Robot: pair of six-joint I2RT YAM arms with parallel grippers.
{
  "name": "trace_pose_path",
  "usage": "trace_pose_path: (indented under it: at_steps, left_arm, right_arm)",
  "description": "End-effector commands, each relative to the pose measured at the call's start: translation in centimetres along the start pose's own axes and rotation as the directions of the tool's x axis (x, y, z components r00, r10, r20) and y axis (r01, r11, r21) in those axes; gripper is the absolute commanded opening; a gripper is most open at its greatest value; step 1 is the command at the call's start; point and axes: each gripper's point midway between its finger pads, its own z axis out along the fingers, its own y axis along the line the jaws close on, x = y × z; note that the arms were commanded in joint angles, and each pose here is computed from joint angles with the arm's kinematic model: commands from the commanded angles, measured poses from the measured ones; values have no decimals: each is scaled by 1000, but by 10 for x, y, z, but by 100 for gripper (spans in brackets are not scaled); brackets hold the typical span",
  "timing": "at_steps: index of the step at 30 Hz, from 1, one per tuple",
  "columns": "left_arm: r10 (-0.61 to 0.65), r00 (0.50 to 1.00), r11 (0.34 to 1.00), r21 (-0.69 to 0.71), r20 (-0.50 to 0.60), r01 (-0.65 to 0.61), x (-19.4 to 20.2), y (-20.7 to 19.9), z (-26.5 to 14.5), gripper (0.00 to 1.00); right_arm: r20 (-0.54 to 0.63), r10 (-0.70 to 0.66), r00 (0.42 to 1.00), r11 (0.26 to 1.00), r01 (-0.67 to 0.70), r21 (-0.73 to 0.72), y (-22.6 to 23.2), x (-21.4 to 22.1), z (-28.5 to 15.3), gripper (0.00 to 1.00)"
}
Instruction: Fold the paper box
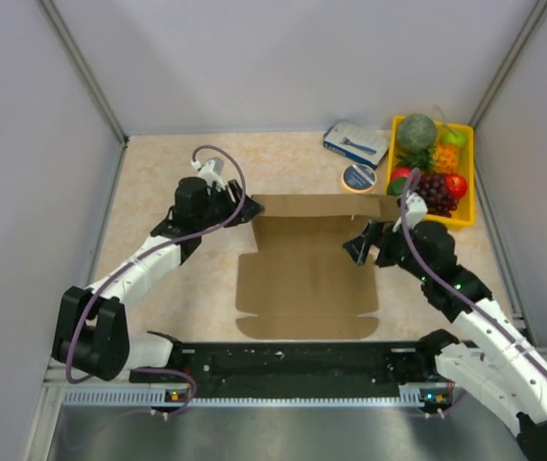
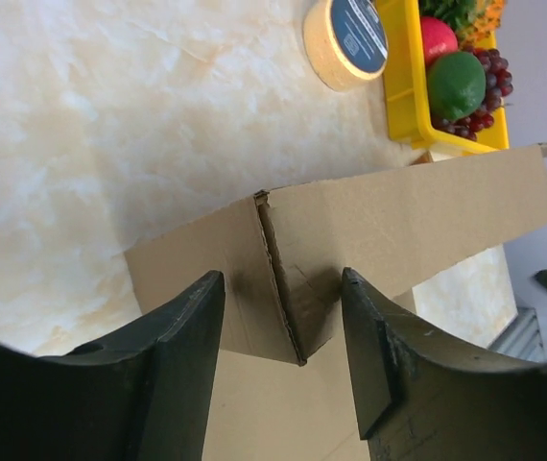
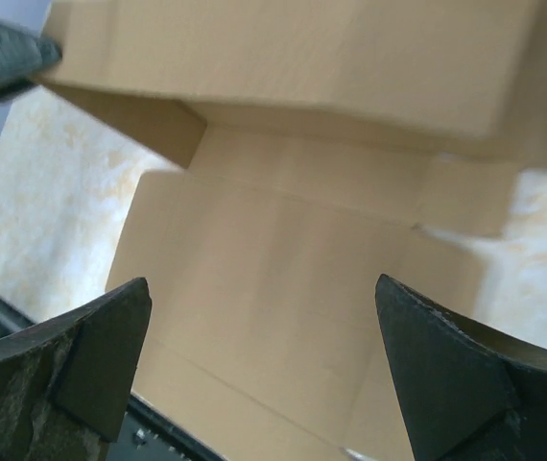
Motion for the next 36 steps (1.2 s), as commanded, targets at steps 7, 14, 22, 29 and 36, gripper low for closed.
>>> trace_pose_path:
  at_steps: [7, 14, 22, 29, 36]
  left_arm:
    - [127, 991, 987, -104, 37, -123, -19, 18, -29, 86]
    - [264, 935, 961, -149, 237, -233, -14, 24, -68, 89]
    - [450, 860, 869, -340, 240, -359, 26, 32, -28, 79]
    - [456, 839, 862, -383, 296, -333, 18, 37, 9, 61]
    - [503, 795, 829, -452, 340, -331, -2, 40, 15, 49]
  right_arm:
    - [-31, -151, 988, 977, 154, 150, -46, -50, 2, 92]
    - [62, 48, 997, 988, -56, 142, -36, -84, -2, 90]
    - [70, 51, 996, 977, -64, 205, -28, -111, -27, 91]
    - [58, 64, 996, 975, -75, 210, -29, -105, -27, 90]
    - [-65, 84, 994, 990, -76, 115, -8, -118, -1, 75]
